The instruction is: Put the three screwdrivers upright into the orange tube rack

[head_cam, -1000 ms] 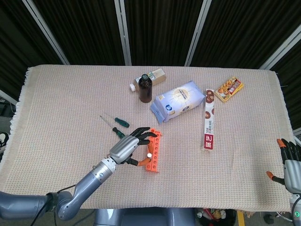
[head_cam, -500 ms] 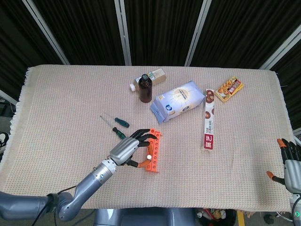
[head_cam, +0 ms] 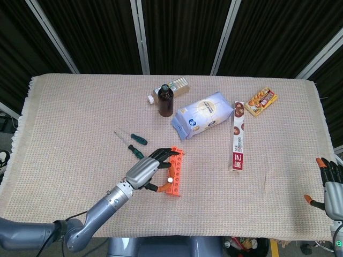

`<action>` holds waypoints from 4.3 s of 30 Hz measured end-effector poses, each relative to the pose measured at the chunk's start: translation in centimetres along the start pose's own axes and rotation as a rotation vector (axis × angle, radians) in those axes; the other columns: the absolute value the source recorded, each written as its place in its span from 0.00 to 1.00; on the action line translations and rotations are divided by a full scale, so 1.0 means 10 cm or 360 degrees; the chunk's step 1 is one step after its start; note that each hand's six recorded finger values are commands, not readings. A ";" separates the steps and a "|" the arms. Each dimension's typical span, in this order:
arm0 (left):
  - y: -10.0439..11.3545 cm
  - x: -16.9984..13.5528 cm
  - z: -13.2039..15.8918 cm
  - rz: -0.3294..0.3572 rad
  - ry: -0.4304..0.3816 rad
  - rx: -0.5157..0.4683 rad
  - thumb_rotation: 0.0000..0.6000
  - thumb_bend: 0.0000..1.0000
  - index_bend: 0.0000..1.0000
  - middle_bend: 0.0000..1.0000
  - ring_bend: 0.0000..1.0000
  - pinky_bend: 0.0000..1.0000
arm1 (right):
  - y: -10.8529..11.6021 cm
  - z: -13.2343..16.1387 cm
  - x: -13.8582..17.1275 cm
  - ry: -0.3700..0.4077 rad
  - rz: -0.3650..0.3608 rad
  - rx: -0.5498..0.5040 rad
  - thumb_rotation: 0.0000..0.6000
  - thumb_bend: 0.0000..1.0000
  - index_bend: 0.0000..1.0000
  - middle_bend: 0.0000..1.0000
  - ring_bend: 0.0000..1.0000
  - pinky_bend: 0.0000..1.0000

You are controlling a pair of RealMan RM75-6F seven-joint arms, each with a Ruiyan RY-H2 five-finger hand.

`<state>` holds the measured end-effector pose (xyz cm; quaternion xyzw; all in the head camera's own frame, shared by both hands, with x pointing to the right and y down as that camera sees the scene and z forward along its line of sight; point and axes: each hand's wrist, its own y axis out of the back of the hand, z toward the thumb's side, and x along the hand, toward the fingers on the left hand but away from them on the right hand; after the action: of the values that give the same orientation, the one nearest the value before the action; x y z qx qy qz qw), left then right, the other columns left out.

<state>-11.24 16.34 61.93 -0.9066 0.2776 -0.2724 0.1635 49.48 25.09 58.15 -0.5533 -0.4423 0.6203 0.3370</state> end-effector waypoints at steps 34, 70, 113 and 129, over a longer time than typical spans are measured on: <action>0.94 -0.15 -0.45 0.0252 0.0155 0.0666 1.00 0.35 0.49 0.01 0.00 0.00 | 0.03 0.07 -0.04 0.0035 -0.0012 -0.0003 1.00 0.00 0.00 0.06 0.00 0.05; 0.12 0.21 -1.23 -0.0249 0.0179 0.1946 1.00 0.30 0.38 0.00 0.00 0.00 | 0.03 0.04 -0.02 0.0006 -0.0012 0.0006 1.00 0.00 0.00 0.06 0.00 0.05; 0.08 0.40 -1.16 -0.0159 0.0191 0.1705 1.00 0.48 0.84 0.12 0.00 0.00 | 0.03 0.08 -0.03 0.0012 0.0003 0.0024 1.00 0.00 0.02 0.06 0.00 0.06; 0.92 -0.04 -0.41 0.0199 0.0098 0.0672 1.00 0.49 0.83 0.13 0.00 0.00 | -0.07 0.39 -0.03 0.0275 0.0112 0.0039 1.00 0.00 0.05 0.07 0.00 0.06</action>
<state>-17.74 8.65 60.93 -0.8245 0.2751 -0.3415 0.3577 45.60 24.35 58.87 -0.6157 -0.3842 0.5870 0.3588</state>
